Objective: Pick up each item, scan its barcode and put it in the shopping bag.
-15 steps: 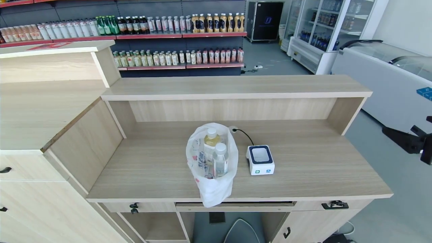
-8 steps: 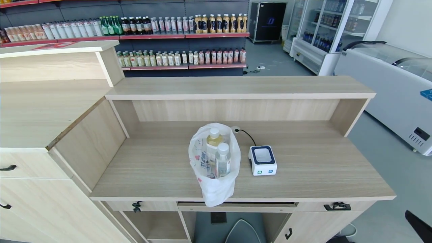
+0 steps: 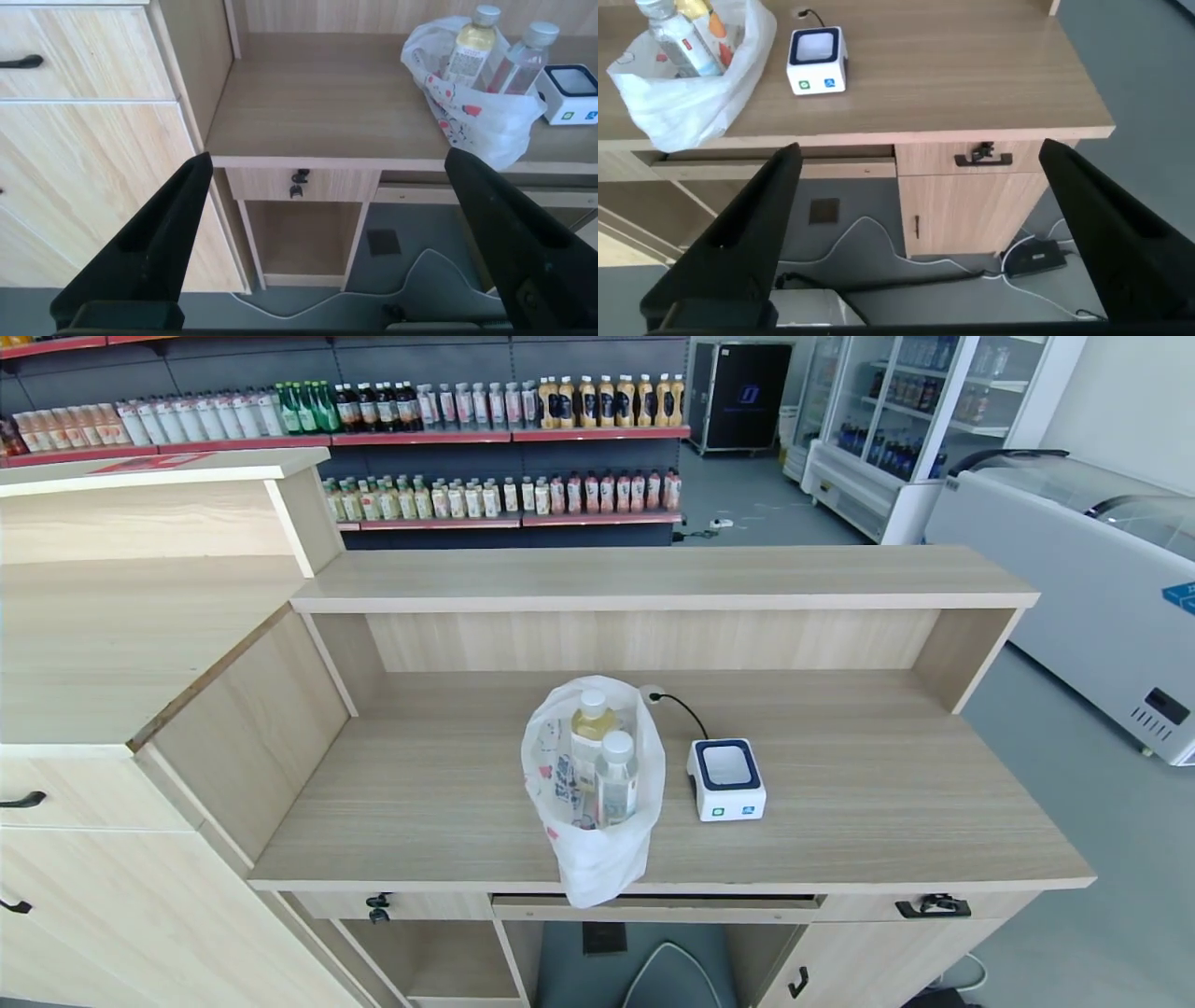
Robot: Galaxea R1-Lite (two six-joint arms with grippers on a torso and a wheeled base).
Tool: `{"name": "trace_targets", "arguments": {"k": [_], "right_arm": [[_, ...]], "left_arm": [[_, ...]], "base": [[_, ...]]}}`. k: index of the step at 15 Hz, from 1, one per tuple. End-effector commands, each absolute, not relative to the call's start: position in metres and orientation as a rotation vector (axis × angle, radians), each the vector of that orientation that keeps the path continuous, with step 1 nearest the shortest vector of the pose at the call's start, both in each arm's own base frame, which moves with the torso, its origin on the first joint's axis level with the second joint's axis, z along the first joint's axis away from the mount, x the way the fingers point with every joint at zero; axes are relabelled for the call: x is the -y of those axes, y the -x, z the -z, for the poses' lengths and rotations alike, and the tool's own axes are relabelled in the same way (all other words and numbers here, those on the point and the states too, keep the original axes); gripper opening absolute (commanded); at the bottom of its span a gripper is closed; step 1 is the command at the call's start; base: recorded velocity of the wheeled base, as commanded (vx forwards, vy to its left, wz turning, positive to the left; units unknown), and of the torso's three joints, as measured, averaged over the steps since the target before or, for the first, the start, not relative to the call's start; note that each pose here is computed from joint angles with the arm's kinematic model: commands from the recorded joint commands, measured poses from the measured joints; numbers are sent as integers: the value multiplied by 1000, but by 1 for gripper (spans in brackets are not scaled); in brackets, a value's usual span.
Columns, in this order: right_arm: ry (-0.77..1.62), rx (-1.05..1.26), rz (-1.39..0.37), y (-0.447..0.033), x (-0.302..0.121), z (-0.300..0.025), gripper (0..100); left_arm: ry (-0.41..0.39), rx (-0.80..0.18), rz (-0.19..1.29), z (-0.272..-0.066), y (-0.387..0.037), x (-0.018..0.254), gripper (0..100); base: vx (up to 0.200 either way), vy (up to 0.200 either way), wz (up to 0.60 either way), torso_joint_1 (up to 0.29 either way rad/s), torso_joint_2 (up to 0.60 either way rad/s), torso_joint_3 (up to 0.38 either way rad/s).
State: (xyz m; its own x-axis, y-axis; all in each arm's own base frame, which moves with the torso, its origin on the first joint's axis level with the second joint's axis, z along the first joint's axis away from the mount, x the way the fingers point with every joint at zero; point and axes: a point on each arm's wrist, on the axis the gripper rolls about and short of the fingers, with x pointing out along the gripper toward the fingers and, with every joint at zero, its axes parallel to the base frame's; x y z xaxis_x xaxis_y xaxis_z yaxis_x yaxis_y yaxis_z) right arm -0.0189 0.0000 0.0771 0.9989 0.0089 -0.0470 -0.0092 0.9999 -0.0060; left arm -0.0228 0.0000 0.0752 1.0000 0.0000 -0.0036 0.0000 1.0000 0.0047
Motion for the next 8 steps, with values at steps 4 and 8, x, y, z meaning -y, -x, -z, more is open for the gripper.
{"name": "trace_targets", "arguments": {"k": [4,8], "right_arm": [[3,2,-12,23,0,-76,100],[3,3,-11,23,0,-76,100]], "left_arm": [[-5,-3,0,-75,23,0,100],[-5,-3,0,-75,23,0,100]], "base": [[0,0,0,0,0,0],[0,0,0,0,0,0]]}}
